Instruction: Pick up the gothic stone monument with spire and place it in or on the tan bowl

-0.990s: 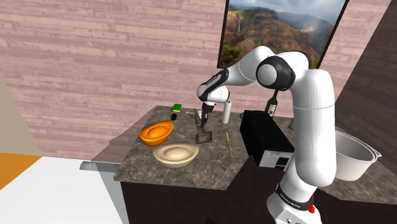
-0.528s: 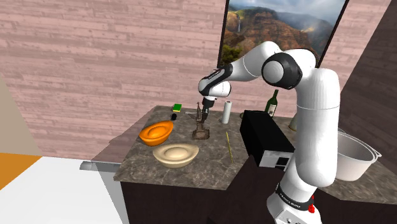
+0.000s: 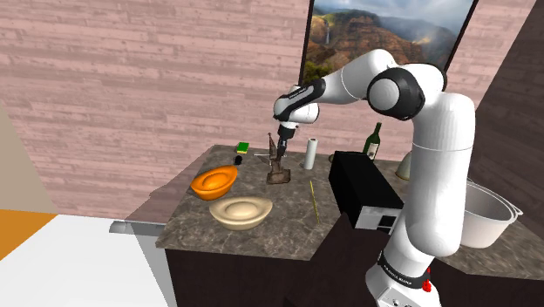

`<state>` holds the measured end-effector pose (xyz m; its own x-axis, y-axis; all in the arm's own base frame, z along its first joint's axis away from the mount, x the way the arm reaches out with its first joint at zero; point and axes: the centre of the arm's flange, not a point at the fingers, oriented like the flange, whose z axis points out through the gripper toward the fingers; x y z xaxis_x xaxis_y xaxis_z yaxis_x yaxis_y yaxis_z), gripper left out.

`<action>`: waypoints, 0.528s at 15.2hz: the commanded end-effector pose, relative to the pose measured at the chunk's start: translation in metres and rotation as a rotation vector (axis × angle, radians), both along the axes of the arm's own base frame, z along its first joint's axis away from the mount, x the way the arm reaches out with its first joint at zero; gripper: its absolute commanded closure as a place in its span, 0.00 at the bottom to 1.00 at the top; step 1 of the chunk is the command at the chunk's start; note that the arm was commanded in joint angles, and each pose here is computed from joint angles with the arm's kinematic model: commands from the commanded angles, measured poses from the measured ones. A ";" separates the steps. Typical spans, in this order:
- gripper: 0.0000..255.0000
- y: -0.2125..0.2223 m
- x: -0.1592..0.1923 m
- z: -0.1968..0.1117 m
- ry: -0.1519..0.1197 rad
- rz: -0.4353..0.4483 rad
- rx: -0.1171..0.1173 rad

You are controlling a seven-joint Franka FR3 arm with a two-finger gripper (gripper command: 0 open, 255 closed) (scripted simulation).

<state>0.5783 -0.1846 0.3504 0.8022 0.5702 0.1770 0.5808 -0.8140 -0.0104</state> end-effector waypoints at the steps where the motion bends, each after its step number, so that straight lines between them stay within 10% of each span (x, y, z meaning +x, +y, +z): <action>1: 1.00 0.000 0.000 0.012 -0.001 0.000 0.000; 8: 1.00 0.026 -0.001 0.036 -0.001 0.000 0.000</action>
<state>0.5785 -0.1677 0.3852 0.8020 0.5705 0.1770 0.5812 -0.8137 -0.0105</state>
